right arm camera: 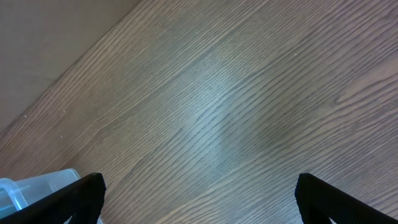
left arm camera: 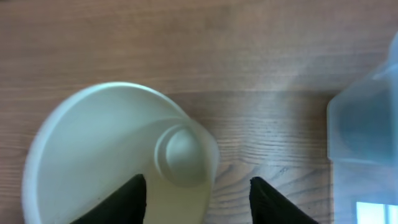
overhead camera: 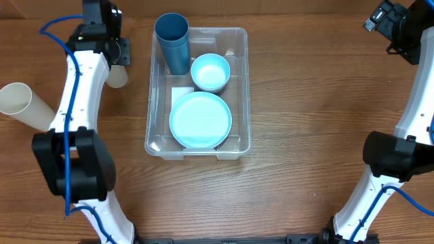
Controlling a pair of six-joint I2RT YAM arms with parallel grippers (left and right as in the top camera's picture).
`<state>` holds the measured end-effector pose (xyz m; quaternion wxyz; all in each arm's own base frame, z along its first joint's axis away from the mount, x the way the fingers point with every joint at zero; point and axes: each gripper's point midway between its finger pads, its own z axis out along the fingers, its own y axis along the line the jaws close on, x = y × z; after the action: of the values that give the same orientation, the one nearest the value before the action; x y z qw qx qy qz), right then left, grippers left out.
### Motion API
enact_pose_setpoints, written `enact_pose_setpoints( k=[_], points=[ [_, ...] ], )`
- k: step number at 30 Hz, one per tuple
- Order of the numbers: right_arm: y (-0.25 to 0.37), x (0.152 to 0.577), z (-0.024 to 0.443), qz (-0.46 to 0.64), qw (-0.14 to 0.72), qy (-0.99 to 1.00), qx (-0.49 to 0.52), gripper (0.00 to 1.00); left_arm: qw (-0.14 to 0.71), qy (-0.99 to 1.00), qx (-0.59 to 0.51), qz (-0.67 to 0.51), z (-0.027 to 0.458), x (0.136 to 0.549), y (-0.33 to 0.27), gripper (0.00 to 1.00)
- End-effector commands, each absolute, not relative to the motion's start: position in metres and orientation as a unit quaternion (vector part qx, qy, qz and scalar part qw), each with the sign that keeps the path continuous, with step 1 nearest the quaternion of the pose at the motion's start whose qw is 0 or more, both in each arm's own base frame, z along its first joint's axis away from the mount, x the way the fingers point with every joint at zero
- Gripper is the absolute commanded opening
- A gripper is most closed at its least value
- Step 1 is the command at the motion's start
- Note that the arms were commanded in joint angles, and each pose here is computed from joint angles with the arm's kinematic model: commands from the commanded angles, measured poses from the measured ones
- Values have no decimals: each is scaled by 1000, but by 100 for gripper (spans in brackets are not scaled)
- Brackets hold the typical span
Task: Pack container
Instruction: 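Move the left gripper to a cream cup and grasp it, then carry the cream cup into the bin beside the blue cups, release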
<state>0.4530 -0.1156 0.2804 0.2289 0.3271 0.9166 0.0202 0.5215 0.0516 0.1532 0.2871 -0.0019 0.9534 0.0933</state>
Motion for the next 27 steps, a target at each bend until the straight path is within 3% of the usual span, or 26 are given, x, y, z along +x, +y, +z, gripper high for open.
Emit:
enact_pose_setpoints(
  k=[1,3,7,10,18,21,27],
  points=[
    [-119,454,281,20,233,914,331,100,283,955,14,85,148,524,49,15],
    [-119,454,281,20,233,914,331,100,283,955,10,86,148,524,50,4],
    [-119,454,281,20,233,914,331,100,277,957,-10,84,150,517,51,4],
    [-119,454,281,20,233,914,331,100,294,952,-27,78,181,505,46,4],
    [-119,454,281,20,233,914,331,100,438,896,-29,66,344,432,7,4],
    [-119,454,281,20,233,914,331,100,478,878,11,29,382,401,-29,4],
    [-119,454,281,20,233,914,331,100,444,888,118,-16,368,371,-112,4]
  ],
)
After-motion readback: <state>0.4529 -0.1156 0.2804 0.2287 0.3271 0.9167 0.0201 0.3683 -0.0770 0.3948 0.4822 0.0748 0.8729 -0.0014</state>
